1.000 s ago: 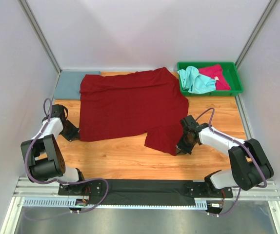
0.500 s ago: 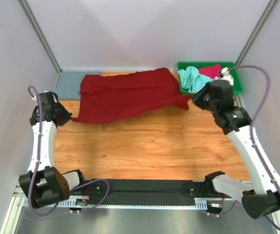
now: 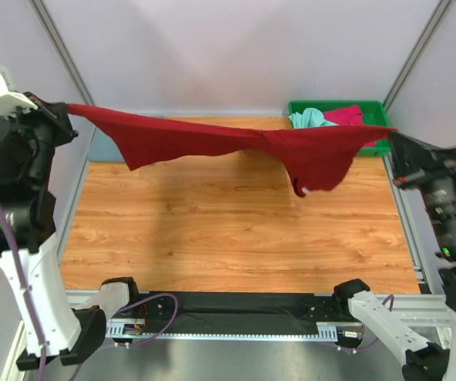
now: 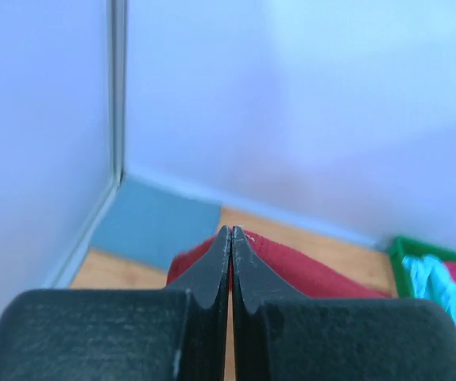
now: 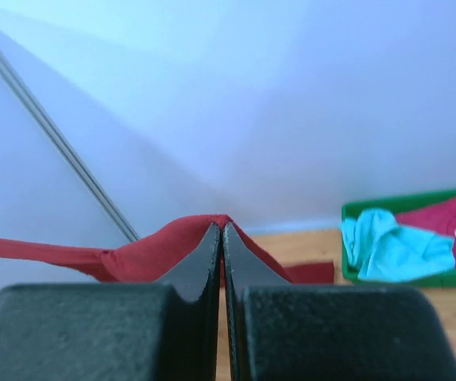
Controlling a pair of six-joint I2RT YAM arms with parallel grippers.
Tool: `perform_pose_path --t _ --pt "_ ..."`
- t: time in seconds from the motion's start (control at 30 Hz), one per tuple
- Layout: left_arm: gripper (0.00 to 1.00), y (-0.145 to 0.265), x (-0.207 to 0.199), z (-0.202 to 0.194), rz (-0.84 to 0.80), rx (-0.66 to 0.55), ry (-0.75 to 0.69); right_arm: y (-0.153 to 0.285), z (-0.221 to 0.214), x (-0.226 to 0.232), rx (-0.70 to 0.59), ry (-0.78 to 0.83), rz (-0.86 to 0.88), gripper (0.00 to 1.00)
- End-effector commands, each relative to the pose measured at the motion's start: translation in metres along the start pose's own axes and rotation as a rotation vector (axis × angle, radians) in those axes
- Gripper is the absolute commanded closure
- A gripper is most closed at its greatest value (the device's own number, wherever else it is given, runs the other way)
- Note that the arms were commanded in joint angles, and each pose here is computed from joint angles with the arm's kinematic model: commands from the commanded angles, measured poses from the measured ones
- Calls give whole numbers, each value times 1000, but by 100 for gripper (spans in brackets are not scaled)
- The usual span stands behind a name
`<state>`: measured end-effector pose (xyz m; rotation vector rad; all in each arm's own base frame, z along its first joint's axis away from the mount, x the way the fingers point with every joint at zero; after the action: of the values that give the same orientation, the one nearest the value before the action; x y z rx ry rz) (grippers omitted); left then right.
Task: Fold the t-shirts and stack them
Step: Flatten the tshirt out
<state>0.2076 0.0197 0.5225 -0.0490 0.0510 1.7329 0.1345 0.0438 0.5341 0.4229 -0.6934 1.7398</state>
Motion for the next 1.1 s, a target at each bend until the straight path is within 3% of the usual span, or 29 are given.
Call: perform_pose_path --t 0.0,0.13,0.27,0.4,0.5,0.63,0.67,0.73,0.77,0.83,1.0,1.07 --pt "100 54 10 55 78 -198 -153 43 47 25 -174 67 136 100" --pt "100 103 21 88 120 -354 -177 87 87 48 -298 86 228 100" --pt "100 122 31 102 162 -410 -189 97 104 67 -322 79 298 100" --pt "100 101 27 107 177 -391 -202 68 102 72 -303 80 305 100" --pt "100 52 14 96 167 -300 -243 28 85 60 -269 117 241 100" --pt "100 -39 -5 50 169 -100 -357 -49 38 29 -164 161 115 100" --pt "100 -62 -9 23 161 -26 -386 -64 29 23 -156 168 99 100" --pt "100 -92 -17 -5 132 19 -403 -103 -9 -3 -65 196 14 100" --pt "100 -112 -21 -46 104 112 -444 -115 -18 -12 -54 202 -12 100" --pt "100 -142 -28 -84 70 150 -470 -142 -55 -40 32 212 -78 100" --pt "100 -215 -40 -230 9 429 -567 -184 -129 -113 174 223 -210 100" --pt "100 -238 -40 -260 27 458 -593 -193 -162 -145 219 216 -253 100"
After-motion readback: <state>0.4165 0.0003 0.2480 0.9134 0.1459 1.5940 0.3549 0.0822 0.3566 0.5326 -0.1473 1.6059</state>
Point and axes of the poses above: each gripper's point midway between its finger pads, its own y axis back along the fingers, its own x axis along the line the jaws close on, z = x × y, the point moved 6 cm from there along y, back along the fingers, and after that the axes turned 14 degrees about -y, right-handed, at the moved point
